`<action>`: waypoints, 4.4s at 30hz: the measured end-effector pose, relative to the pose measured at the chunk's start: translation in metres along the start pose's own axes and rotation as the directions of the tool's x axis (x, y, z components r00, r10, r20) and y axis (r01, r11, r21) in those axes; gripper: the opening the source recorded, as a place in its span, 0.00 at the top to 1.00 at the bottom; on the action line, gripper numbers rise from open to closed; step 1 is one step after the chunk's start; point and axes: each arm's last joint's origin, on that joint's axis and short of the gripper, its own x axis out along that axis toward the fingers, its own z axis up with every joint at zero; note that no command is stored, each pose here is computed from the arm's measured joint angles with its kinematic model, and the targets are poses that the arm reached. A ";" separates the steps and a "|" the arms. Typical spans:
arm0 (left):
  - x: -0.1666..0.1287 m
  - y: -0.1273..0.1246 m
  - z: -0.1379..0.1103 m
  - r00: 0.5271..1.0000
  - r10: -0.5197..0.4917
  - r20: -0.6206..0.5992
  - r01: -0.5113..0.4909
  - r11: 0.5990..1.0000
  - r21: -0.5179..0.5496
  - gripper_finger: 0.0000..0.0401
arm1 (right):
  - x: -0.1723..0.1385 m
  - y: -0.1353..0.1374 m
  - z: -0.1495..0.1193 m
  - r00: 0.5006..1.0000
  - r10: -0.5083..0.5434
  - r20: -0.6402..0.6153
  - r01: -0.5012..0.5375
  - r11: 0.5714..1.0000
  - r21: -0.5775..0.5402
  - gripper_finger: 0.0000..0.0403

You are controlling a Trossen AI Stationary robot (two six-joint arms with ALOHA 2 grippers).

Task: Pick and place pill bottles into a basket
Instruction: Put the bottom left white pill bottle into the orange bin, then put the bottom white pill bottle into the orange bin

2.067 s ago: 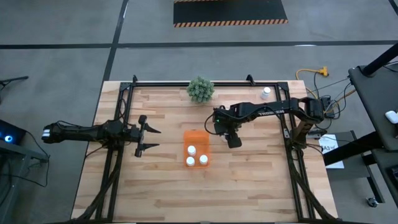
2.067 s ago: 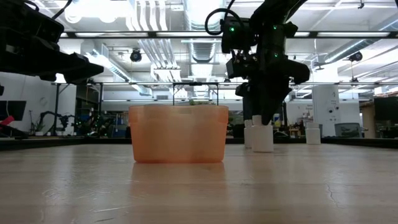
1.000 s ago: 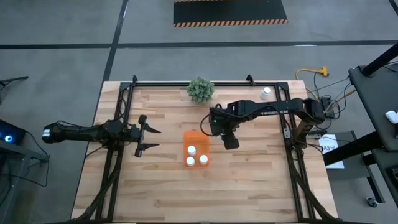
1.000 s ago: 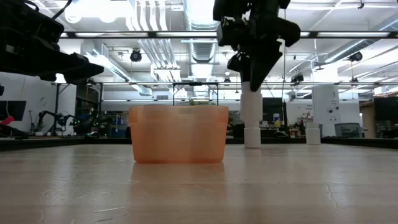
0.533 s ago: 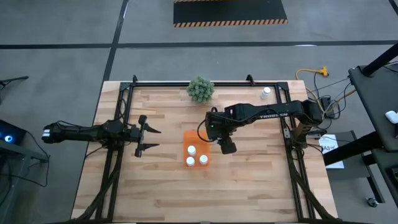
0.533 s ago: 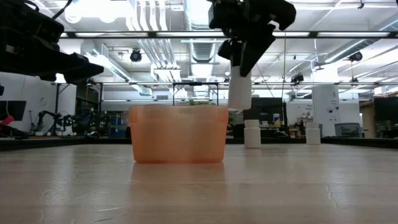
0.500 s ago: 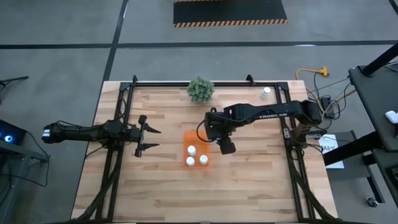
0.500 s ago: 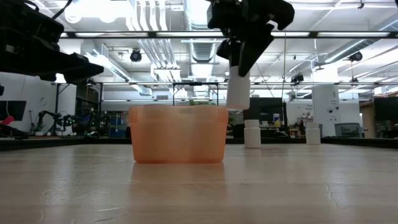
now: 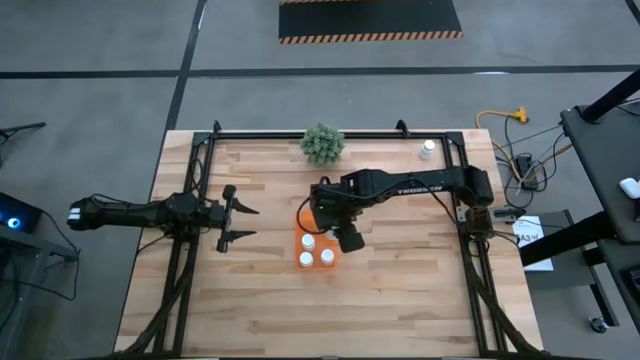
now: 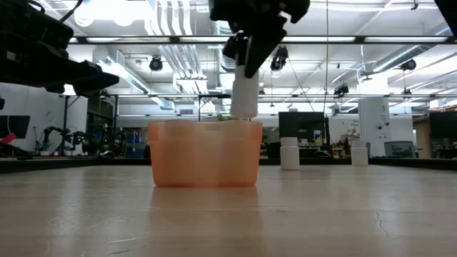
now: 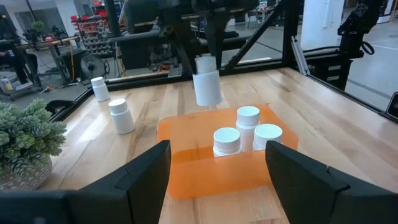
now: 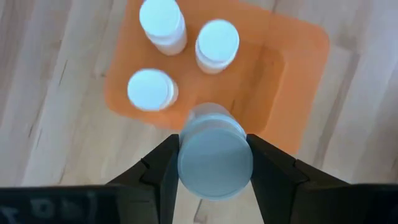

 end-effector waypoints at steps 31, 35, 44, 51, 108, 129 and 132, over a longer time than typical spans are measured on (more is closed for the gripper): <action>0.000 0.000 0.000 1.000 0.000 0.000 0.000 1.000 0.000 0.39 | 0.066 0.002 0.013 0.996 0.030 -0.084 -0.035 0.997 -0.062 0.63; 0.000 0.000 0.000 1.000 0.000 0.000 0.000 1.000 0.000 0.39 | 0.072 0.002 0.012 0.997 0.028 -0.074 -0.033 0.997 -0.065 0.63; 0.000 0.000 0.000 1.000 0.000 0.000 0.000 1.000 0.000 0.39 | 0.078 0.001 0.011 0.998 0.024 -0.057 -0.028 0.997 -0.075 0.63; 0.000 0.000 0.000 1.000 0.000 0.000 0.000 1.000 0.000 0.39 | 0.078 0.001 0.012 0.998 0.020 -0.054 -0.024 0.996 -0.083 0.60; 0.000 0.000 0.000 1.000 0.000 0.000 0.000 1.000 0.000 0.39 | 0.026 -0.055 -0.015 0.942 -0.159 -0.297 0.330 0.264 0.906 0.53; 0.000 0.000 0.000 1.000 0.000 0.000 0.000 1.000 0.000 0.39 | 0.007 -0.116 -0.054 0.926 -0.086 -0.369 0.368 -0.021 0.930 0.41; 0.000 0.000 0.000 1.000 0.000 0.000 0.000 1.000 0.000 0.39 | 0.004 -0.119 -0.060 0.914 -0.088 -0.395 0.394 -0.027 0.919 0.34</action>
